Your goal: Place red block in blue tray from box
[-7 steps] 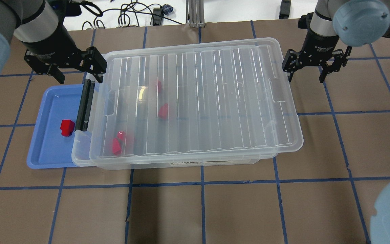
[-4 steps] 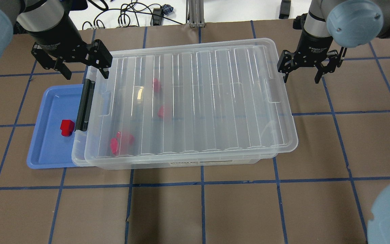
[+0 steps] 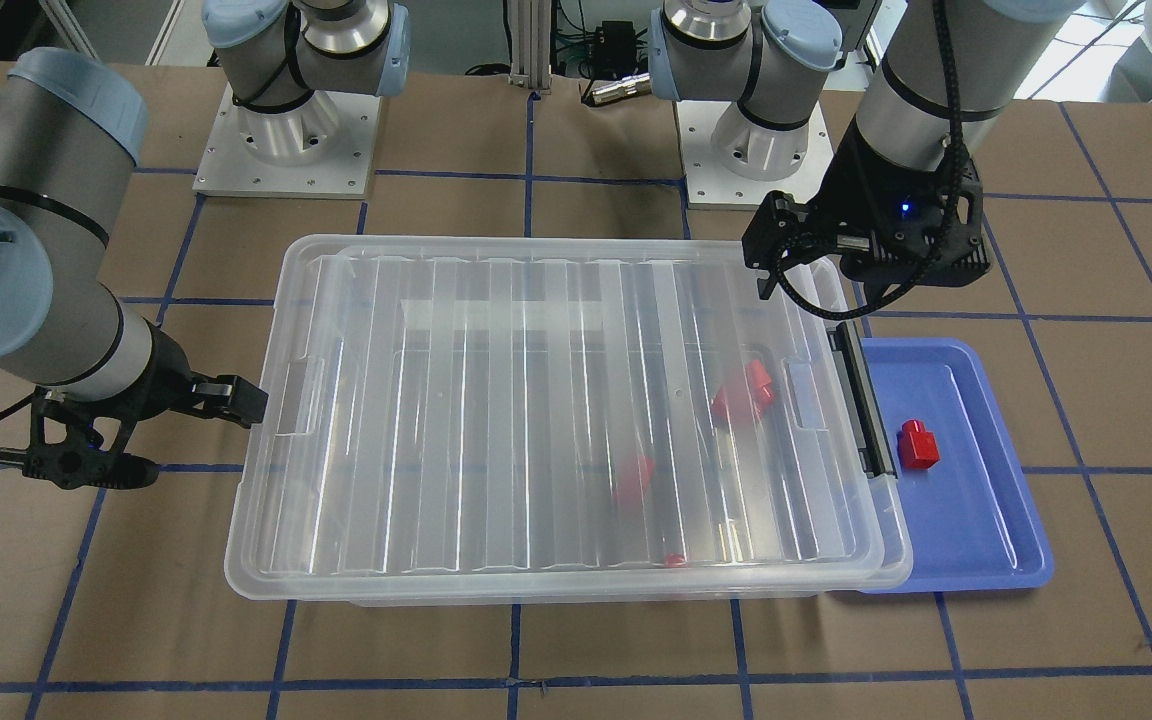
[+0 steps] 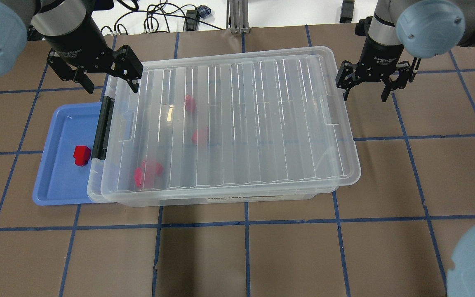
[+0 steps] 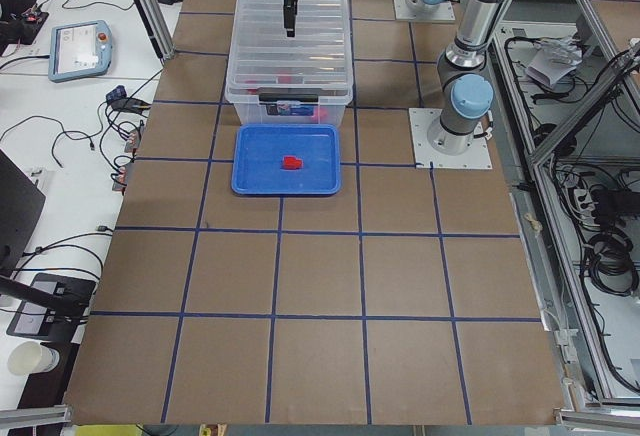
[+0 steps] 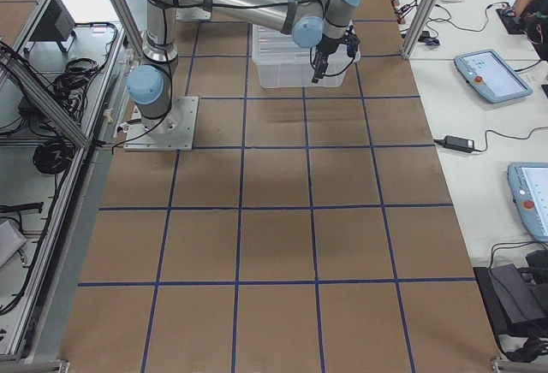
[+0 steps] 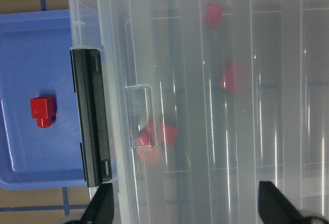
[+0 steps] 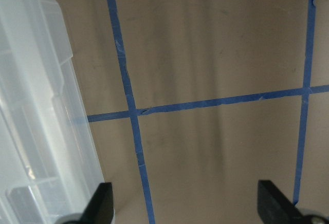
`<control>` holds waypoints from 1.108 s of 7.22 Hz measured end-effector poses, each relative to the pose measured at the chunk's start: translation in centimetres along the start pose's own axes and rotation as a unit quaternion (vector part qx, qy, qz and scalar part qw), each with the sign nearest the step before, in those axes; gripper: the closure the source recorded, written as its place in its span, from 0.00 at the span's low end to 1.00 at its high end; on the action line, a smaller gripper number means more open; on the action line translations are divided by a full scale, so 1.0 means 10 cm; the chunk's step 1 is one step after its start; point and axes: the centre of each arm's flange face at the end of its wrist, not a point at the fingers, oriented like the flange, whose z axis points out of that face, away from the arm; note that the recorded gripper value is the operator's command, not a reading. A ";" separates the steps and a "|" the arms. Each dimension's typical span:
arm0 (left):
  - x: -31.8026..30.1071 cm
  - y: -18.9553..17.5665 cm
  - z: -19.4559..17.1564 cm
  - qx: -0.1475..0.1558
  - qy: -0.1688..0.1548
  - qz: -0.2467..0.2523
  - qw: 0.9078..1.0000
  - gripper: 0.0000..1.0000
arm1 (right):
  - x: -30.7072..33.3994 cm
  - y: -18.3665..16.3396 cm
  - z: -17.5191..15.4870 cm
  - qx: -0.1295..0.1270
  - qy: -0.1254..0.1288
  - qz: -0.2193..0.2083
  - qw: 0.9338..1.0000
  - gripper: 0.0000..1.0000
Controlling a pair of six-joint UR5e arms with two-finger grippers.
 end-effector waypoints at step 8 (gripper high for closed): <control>0.00 0.02 -0.14 0.013 0.000 -0.001 1.000 0.00 | 0.36 0.10 -0.91 0.087 -0.004 0.023 0.996 0.00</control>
